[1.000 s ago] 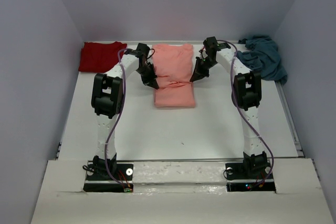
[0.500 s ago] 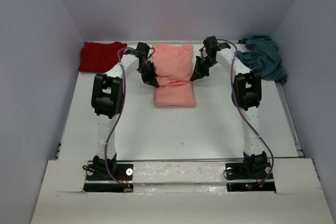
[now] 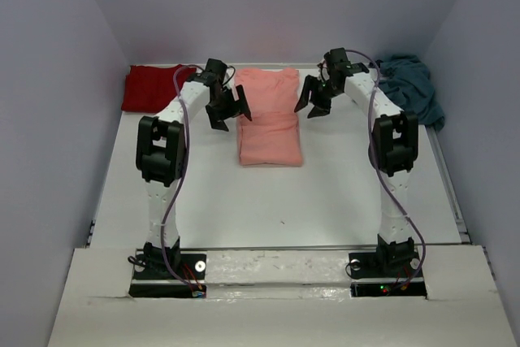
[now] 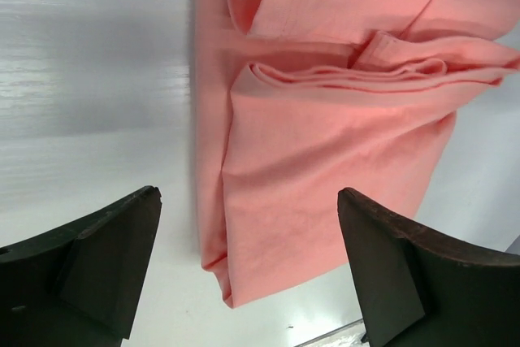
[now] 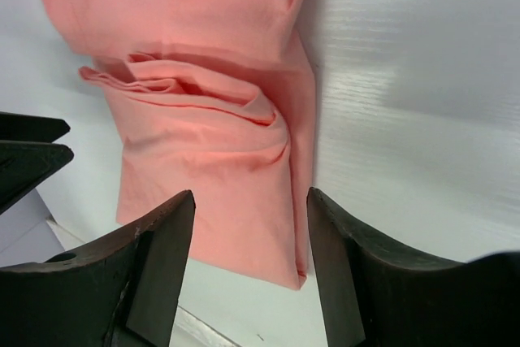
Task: Fold and stack the t-shirts
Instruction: Fold the tshirt
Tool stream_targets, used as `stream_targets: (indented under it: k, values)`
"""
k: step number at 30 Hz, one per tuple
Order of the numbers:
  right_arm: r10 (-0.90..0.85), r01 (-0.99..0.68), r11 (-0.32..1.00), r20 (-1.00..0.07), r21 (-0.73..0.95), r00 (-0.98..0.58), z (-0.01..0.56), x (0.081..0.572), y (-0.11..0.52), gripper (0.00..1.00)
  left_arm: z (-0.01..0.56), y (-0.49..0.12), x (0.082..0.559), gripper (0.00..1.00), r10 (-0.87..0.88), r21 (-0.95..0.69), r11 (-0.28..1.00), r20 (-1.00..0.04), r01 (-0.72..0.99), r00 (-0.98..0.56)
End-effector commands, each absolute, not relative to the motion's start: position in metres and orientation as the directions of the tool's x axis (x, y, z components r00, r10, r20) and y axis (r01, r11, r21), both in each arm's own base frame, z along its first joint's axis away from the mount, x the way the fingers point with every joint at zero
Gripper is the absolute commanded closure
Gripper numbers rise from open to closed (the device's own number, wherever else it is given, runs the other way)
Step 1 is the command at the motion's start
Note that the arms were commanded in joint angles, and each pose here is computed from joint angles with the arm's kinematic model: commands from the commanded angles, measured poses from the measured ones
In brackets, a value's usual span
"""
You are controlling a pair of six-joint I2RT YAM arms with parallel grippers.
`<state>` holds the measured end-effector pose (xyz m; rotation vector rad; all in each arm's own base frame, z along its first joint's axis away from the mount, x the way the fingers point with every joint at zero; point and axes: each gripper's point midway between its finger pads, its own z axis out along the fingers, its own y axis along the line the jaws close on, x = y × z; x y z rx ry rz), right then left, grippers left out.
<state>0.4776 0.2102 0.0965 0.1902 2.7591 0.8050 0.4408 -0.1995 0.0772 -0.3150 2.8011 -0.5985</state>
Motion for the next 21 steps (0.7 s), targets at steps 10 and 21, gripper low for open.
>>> stream_targets:
  k: [10,21]
  values:
    - [0.202,-0.039,0.748,-0.283,0.662,-0.938,0.141,0.471,0.226,0.48,0.14,-0.199,0.441,0.01,-0.254,-0.481,0.874,-0.334,-0.068,-0.908]
    - [0.197,0.014,0.644,-0.148,0.765,-0.969,0.125,0.456,0.25,1.0,0.119,-0.233,0.431,0.74,-0.192,-0.629,0.777,-0.263,0.017,-0.945]
